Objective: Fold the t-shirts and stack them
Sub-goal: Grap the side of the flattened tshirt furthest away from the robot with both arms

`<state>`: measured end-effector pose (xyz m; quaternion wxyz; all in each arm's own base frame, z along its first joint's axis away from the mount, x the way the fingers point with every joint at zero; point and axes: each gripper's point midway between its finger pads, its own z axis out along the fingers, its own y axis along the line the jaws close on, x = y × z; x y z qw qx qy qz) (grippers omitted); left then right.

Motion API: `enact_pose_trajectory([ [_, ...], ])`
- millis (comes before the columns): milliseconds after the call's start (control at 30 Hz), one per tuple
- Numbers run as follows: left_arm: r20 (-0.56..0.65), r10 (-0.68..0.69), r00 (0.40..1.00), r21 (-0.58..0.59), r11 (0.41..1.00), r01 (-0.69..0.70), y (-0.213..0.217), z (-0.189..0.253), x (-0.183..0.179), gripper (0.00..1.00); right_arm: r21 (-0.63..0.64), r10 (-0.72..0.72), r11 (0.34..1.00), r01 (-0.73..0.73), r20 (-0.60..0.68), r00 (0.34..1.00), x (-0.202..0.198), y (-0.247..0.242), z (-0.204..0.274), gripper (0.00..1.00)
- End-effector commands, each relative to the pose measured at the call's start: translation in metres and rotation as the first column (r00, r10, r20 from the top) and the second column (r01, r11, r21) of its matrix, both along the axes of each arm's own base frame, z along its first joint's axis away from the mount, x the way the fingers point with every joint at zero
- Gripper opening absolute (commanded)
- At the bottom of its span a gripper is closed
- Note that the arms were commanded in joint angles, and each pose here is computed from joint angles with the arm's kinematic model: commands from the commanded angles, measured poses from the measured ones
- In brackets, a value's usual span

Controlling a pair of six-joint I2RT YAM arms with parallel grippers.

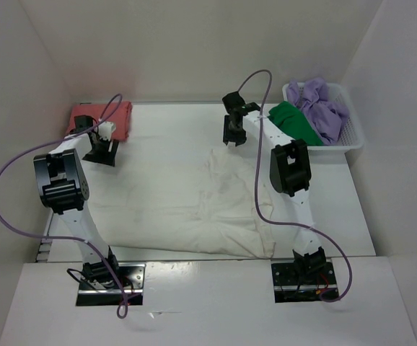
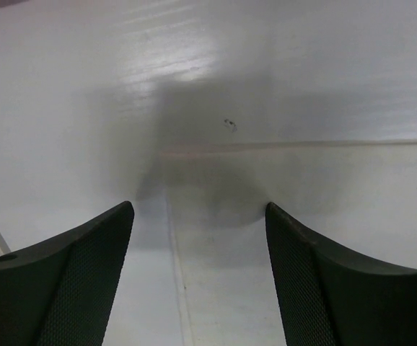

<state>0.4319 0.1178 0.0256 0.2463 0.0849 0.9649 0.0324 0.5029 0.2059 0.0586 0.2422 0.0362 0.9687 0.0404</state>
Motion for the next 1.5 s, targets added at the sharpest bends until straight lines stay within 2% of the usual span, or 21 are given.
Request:
enact_pose_trajectory([
  [0,0.059,0.006,0.998,-0.053,0.999,-0.002,-0.007,0.002,0.024,0.8,-0.004,0.02,1.0,-0.02,-0.004,1.0,0.0,0.005,-0.01,0.46],
  [100,0.067,0.013,0.998,-0.084,0.996,-0.007,-0.011,0.004,0.029,0.75,-0.015,0.016,1.0,-0.016,-0.01,1.0,-0.002,0.003,-0.013,0.46],
  [333,0.148,0.01,0.989,-0.088,0.996,0.004,-0.014,0.041,0.035,0.75,-0.022,0.012,1.0,-0.012,-0.007,1.0,-0.001,0.001,-0.013,0.46],
  [567,0.065,0.033,0.997,-0.09,0.996,-0.027,-0.01,0.014,0.033,0.72,-0.022,0.012,1.0,-0.012,-0.007,1.0,0.002,0.002,-0.014,0.46],
  [667,0.039,0.031,0.999,-0.081,0.996,-0.028,-0.007,0.004,0.034,0.62,-0.034,0.017,0.999,-0.017,0.0,1.0,0.005,0.001,-0.012,0.46],
  [800,-0.049,0.011,0.999,-0.065,0.998,-0.014,-0.006,-0.017,0.018,0.38,-0.042,0.017,0.999,-0.018,-0.02,1.0,0.004,0.001,-0.018,0.46],
  [900,-0.058,-0.014,0.998,-0.067,0.998,0.01,-0.007,-0.02,0.014,0.22,-0.042,0.017,0.999,-0.018,-0.02,1.0,0.005,0.001,-0.019,0.46],
  [933,-0.056,-0.018,0.998,-0.075,0.997,0.014,-0.009,-0.02,0.015,0.19,-0.034,0.023,0.999,-0.024,-0.035,0.999,0.003,0.003,-0.025,0.45],
  [967,-0.052,-0.032,0.998,-0.083,0.996,0.028,-0.011,-0.017,0.014,0.12,-0.039,0.033,0.999,-0.034,-0.035,0.999,0.003,0.003,-0.025,0.42],
  [1033,-0.061,-0.032,0.998,-0.085,0.996,0.027,-0.012,-0.019,0.011,0.06,-0.027,0.039,0.999,-0.04,-0.039,0.998,0.004,0.006,-0.027,0.35],
  [1067,-0.069,-0.042,0.997,-0.084,0.996,0.036,-0.012,-0.02,0.009,0.01,-0.015,0.044,0.999,-0.044,-0.034,0.998,0.005,0.009,-0.025,0.24],
  [1133,-0.07,-0.042,0.997,-0.084,0.996,0.036,-0.013,-0.019,0.006,0.0,-0.015,0.044,0.999,-0.045,-0.034,0.998,0.005,0.009,-0.025,0.11],
  [1167,-0.067,-0.052,0.996,-0.078,0.996,0.047,-0.013,-0.016,0.004,0.0,-0.01,0.044,0.999,-0.044,-0.021,0.999,0.006,0.009,-0.017,0.0],
  [1333,0.001,-0.103,0.995,-0.039,0.994,0.103,-0.013,0.014,0.003,0.0,0.066,0.086,0.994,-0.083,-0.034,0.996,-0.013,0.012,0.008,0.0],
  [1400,0.02,-0.142,0.99,-0.01,0.99,0.142,-0.013,0.029,-0.003,0.0,0.125,0.107,0.986,-0.11,0.031,0.994,-0.019,0.018,0.043,0.0],
  [1433,0.02,-0.148,0.989,0.011,0.989,0.147,-0.011,0.032,-0.006,0.0,0.144,0.126,0.982,-0.122,-0.021,0.992,-0.04,0.016,0.029,0.0],
  [1467,0.01,-0.154,0.988,0.029,0.988,0.153,-0.009,0.035,-0.011,0.0,0.177,0.125,0.976,-0.127,0.023,0.992,-0.049,0.016,0.056,0.0],
])
